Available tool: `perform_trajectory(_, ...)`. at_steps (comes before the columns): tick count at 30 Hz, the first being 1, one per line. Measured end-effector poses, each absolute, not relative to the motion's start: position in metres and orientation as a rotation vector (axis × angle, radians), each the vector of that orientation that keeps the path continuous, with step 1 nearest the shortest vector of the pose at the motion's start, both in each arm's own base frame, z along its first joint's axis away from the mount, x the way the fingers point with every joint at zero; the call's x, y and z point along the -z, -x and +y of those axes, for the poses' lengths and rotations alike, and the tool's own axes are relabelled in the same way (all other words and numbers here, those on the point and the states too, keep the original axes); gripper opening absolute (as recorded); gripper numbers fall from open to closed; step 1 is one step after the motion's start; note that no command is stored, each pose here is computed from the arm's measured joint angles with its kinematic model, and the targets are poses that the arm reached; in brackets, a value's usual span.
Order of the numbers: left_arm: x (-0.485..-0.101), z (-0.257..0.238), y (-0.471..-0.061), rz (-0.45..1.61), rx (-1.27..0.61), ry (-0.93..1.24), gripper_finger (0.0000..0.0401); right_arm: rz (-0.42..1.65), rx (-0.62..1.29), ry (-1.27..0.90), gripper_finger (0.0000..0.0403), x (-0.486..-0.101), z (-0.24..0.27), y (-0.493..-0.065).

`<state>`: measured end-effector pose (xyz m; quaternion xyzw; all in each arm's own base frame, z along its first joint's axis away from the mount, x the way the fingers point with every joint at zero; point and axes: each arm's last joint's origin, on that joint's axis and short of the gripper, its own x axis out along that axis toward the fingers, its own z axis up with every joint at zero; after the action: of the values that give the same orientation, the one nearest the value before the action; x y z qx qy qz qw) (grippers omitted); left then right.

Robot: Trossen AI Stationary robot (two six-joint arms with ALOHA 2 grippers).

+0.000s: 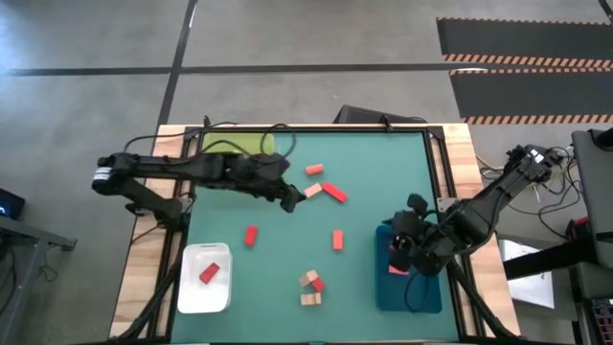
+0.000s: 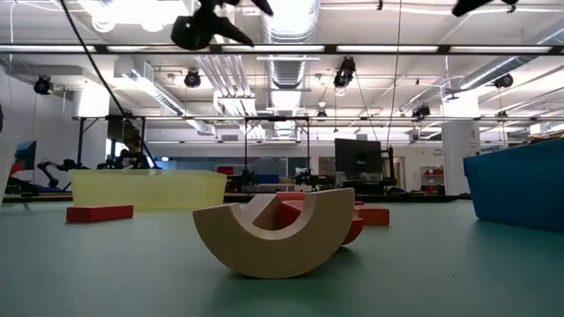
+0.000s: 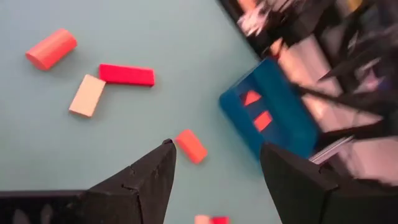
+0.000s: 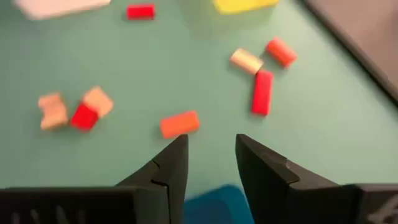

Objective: Sort & place blocks by color
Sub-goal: Put the light brown block into the yellow bin

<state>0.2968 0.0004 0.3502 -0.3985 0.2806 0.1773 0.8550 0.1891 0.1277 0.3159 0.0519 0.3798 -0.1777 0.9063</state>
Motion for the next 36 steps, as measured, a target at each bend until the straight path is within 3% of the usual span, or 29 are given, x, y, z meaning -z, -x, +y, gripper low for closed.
perform_trajectory(7, -0.329, 0.01, -0.332, 0.829, -0.244, 0.557, 0.0217, 0.659, 0.447, -0.086, 0.0105, -0.328, 0.119, -0.184)
perform_trajectory(13, -0.308, 0.01, -0.356, 0.906, -0.072, 0.202, 0.0217, 0.564, 0.518, -0.065, 0.0093, -0.333, 0.113, -0.181)
perform_trajectory(16, -0.288, 0.014, -0.365, 0.954, -0.081, 0.079, 0.0217, 0.529, 0.548, -0.066, 0.0088, -0.334, 0.112, -0.18)
perform_trajectory(27, -0.215, 0.048, -0.398, 1.076, -0.164, 0.085, 0.0217, 0.497, 0.586, -0.086, 0.0075, -0.331, 0.112, -0.181)
perform_trajectory(36, -0.19, 0.084, -0.408, 1.037, -0.239, 0.121, 0.0217, 0.478, 0.602, -0.103, 0.0075, -0.332, 0.111, -0.181)
